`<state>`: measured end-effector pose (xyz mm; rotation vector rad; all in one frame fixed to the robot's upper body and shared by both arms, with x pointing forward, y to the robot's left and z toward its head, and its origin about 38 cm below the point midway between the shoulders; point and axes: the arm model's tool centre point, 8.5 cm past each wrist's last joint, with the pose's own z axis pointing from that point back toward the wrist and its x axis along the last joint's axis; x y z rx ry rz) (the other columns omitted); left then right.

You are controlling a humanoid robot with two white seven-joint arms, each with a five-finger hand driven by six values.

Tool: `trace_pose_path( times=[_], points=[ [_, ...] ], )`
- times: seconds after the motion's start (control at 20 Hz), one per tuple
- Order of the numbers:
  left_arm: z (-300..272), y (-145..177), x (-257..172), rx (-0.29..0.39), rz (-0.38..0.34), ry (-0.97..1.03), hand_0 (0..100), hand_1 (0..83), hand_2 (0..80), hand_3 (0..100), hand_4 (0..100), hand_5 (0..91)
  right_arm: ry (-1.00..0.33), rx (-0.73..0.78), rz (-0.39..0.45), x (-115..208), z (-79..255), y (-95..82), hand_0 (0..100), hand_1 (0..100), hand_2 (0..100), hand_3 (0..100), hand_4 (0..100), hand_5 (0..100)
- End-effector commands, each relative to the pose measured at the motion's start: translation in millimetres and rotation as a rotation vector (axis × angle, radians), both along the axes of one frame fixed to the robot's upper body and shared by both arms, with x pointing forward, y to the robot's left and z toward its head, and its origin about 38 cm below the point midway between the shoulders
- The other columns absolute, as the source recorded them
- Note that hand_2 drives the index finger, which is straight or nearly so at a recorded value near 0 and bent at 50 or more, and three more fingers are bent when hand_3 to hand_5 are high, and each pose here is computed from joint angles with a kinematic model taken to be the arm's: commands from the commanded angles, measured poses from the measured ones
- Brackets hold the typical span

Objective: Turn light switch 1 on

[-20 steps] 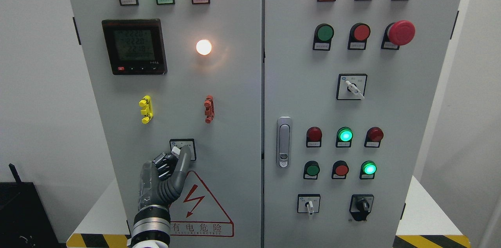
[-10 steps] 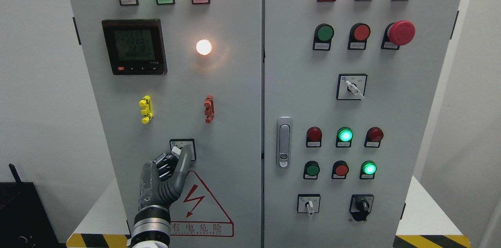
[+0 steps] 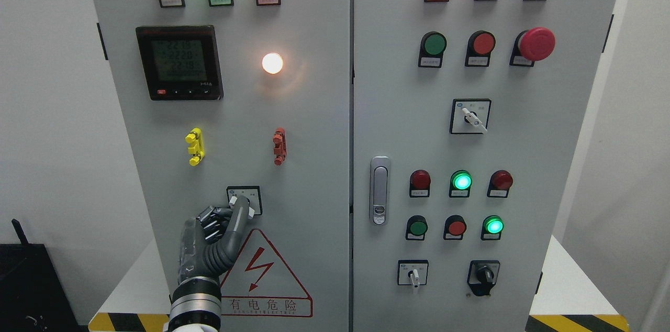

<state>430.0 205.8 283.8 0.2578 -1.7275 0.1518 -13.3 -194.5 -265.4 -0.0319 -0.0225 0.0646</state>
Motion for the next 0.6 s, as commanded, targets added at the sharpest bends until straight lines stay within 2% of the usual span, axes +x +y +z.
trace_pose_path(
  times=[0.0, 0.15, 0.55],
  points=[
    [0.2, -6.5, -1.0, 0.004, -0.02, -0.005, 24, 47.8, 59.1, 93, 90, 73.0, 0.001, 0.001, -0.025, -0.2, 0.0, 0.1, 0, 0, 0, 0, 0, 0],
    [0.5, -8.1, -1.0, 0.006, -0.024, -0.007, 16, 46.7, 59.4, 93, 90, 73.0, 0.001, 0.001, -0.025, -0.2, 0.0, 0.1, 0, 0, 0, 0, 0, 0],
    [-2.2, -6.9, -2.0, 0.005, -0.022, -0.002, 11, 45.7, 59.9, 93, 90, 72.9, 0.001, 0.001, -0.025, -0.2, 0.0, 0.1, 0, 0, 0, 0, 0, 0]
  ],
)
